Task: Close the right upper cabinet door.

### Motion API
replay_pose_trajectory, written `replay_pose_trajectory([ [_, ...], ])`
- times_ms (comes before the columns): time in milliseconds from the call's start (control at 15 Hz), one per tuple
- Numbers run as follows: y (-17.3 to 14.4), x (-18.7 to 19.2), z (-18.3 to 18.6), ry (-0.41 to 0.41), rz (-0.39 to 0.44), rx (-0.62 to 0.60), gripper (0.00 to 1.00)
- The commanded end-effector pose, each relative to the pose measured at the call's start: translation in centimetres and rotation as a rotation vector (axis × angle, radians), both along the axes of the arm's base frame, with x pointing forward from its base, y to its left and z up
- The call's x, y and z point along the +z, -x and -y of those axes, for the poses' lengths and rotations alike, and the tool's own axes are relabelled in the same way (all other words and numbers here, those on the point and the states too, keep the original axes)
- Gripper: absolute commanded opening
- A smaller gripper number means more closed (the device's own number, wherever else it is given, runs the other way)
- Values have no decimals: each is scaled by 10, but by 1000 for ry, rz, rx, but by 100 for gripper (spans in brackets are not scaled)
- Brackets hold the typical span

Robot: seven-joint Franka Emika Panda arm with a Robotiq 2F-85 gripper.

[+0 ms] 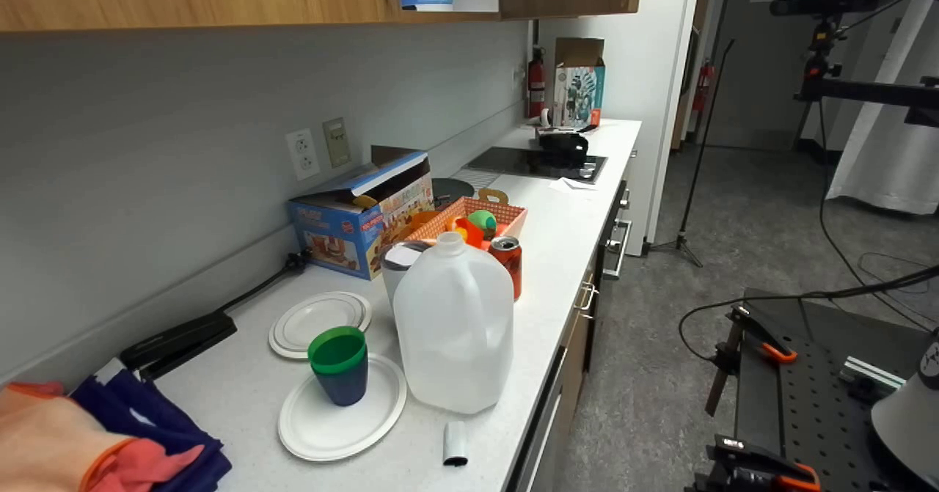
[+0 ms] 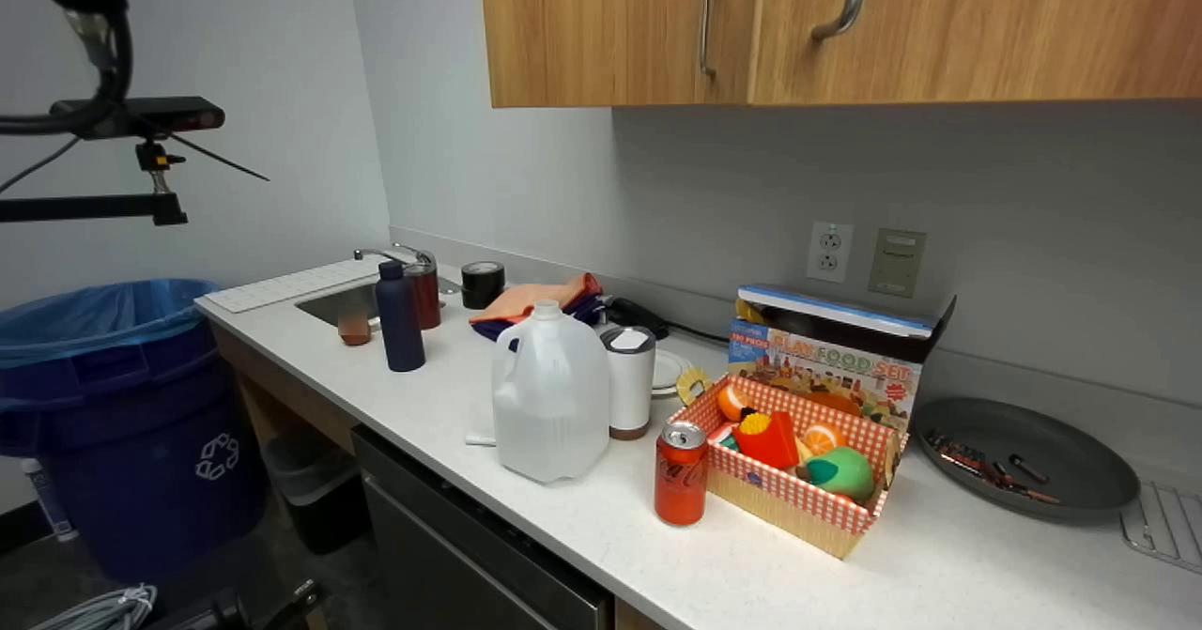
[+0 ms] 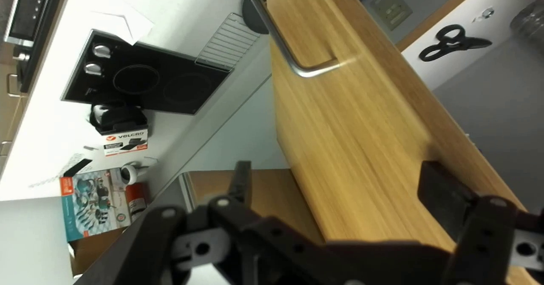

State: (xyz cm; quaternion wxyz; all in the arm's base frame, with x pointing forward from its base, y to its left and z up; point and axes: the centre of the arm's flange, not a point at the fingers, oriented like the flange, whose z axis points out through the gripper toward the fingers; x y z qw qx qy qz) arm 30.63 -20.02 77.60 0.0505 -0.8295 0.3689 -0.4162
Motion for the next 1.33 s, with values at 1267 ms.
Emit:
replay_pose_trajectory([
  [1267,-72,-182,-1,-326,229,240,100],
])
